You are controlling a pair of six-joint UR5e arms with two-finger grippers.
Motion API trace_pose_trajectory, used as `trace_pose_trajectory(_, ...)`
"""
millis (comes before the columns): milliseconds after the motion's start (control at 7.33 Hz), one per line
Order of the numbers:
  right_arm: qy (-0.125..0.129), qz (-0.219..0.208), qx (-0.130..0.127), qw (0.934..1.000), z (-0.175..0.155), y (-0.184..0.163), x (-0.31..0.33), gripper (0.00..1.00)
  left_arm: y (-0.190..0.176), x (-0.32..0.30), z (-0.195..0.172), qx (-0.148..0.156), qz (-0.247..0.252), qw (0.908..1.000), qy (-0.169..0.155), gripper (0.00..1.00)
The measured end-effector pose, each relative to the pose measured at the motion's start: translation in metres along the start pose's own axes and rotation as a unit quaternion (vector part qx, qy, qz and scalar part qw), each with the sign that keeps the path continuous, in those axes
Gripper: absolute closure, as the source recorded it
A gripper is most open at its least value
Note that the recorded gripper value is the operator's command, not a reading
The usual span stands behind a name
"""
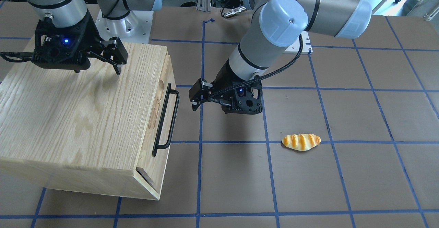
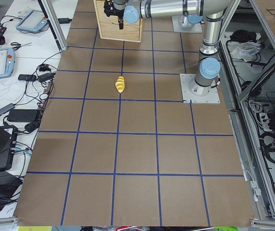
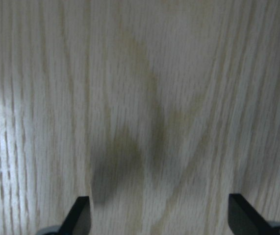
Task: Open upper drawer
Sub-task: 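Move the left gripper toward the black drawer handle on the cabinet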
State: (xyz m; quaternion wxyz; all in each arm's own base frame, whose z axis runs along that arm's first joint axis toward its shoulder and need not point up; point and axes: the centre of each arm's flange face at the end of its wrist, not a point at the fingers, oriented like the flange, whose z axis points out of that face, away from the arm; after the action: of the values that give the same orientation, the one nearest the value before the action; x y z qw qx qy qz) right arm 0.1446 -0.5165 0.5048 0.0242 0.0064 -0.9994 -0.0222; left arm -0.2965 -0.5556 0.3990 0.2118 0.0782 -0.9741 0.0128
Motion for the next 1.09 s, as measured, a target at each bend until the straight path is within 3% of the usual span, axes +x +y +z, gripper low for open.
trace_pose_trajectory(273, 0.0, 0.0, 0.0, 1.0, 0.0, 0.0, 0.0, 0.0, 0.0, 0.015, 0.016, -0.012, -0.006, 0.9997, 0.021, 0.0)
trace_pose_trajectory(1091, 0.0, 0.0, 0.0, 1.0, 0.0, 0.0, 0.0, 0.0, 0.001, 0.029, 0.039, -0.01, 0.018, 0.9993, 0.032, 0.0)
